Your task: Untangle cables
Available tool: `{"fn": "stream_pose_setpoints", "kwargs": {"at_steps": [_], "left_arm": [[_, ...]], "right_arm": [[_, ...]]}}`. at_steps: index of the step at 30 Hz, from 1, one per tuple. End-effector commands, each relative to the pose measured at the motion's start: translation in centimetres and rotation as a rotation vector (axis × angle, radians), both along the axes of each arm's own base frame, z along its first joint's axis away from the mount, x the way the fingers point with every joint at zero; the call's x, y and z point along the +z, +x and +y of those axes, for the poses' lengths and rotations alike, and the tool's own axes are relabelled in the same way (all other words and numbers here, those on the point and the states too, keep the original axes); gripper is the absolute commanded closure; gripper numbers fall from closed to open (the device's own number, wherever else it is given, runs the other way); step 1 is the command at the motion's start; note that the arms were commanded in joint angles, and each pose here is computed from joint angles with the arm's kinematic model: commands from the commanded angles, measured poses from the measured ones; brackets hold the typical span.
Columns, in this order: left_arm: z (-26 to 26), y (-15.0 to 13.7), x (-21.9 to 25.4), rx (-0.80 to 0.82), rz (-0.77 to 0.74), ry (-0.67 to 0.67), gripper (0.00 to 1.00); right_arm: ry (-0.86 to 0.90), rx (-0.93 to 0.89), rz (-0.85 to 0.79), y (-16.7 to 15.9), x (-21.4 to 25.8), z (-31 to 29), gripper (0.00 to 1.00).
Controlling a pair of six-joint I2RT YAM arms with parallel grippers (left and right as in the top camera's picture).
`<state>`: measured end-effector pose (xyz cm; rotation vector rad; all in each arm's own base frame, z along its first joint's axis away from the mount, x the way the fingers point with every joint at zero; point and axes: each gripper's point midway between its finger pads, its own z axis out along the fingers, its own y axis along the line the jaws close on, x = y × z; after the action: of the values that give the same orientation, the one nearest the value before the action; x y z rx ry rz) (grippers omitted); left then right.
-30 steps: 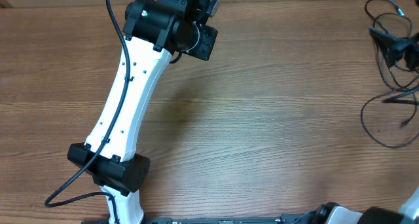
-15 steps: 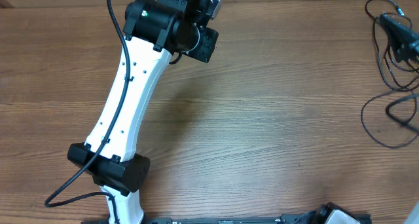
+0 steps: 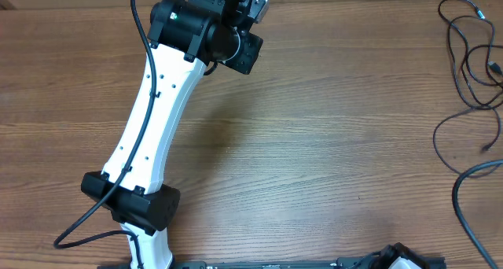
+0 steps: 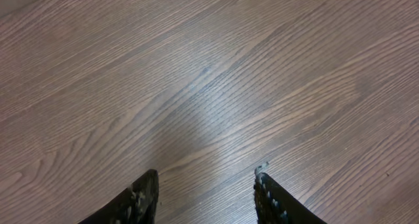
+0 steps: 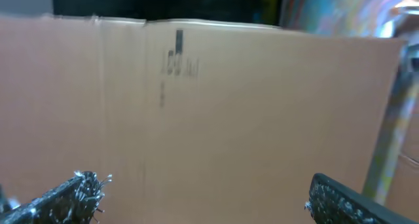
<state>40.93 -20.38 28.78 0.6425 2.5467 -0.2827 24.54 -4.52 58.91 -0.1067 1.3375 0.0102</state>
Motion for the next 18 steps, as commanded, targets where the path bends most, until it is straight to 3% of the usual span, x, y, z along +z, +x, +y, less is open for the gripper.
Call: {"fn": "stream_pose_setpoints", "kwargs": {"at_steps": [1,9,18], "left_arm": [[0.0,-0.4,-0.3,-0.026,0.011,0.010,0.53],[-0.4,0.5,-1.5,-0.038,-0.002,0.012,0.53],[-0.6,0.0,-4.3,-0.041,0.070,0.019,0.56]], "right_arm": [[0.079,-0.055,-0.049,-1.7,1.4,-0.2,0.00],[0.198,0.026,0.163,0.9,-7.3,-0.7,0.00],[0.087,0.143,0.211,2.8,-16.1,3.9,0.00]]}}
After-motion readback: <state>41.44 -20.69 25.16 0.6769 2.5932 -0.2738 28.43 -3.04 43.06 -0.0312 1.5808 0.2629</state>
